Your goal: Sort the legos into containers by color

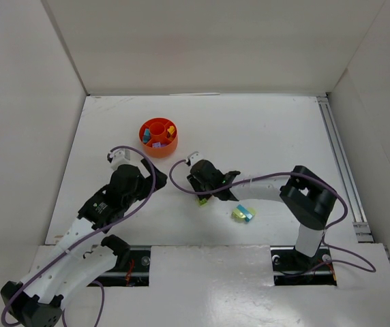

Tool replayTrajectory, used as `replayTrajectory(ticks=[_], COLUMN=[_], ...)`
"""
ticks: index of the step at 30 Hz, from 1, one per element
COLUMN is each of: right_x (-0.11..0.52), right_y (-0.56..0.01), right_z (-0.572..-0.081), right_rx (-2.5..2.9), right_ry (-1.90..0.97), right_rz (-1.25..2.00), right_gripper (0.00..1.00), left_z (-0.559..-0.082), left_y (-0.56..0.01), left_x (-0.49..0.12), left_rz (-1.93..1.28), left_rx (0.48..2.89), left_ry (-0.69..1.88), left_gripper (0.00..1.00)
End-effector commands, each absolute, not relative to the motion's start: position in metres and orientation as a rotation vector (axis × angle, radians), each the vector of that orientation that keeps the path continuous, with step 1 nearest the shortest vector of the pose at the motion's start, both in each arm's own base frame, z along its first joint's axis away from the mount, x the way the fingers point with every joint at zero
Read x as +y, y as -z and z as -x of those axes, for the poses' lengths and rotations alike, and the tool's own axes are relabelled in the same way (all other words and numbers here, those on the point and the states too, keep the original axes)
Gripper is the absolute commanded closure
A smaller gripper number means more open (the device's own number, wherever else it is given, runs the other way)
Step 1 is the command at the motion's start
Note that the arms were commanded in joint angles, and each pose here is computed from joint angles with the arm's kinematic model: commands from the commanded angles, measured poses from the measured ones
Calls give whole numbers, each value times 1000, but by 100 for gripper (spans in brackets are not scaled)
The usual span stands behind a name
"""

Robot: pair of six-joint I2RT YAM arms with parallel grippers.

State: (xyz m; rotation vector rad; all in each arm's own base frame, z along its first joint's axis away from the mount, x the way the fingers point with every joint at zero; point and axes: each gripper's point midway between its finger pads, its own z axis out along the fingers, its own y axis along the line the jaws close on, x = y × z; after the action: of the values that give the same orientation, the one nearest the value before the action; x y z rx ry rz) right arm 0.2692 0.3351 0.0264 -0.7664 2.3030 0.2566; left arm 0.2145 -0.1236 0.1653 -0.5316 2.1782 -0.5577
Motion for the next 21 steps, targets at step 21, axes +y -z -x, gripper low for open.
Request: replayTrajectory(ticks=[21], right_x=[425], right_y=[-241], right_z=[-387], right_rx=[1588], right_ry=[-623], right_rz=[844], right_gripper=[87], left_z=[-246], left_y=[-213], left_x=[-92], left_rz=[731], left_rx=[1999], left_ry=[421], left_gripper=[0])
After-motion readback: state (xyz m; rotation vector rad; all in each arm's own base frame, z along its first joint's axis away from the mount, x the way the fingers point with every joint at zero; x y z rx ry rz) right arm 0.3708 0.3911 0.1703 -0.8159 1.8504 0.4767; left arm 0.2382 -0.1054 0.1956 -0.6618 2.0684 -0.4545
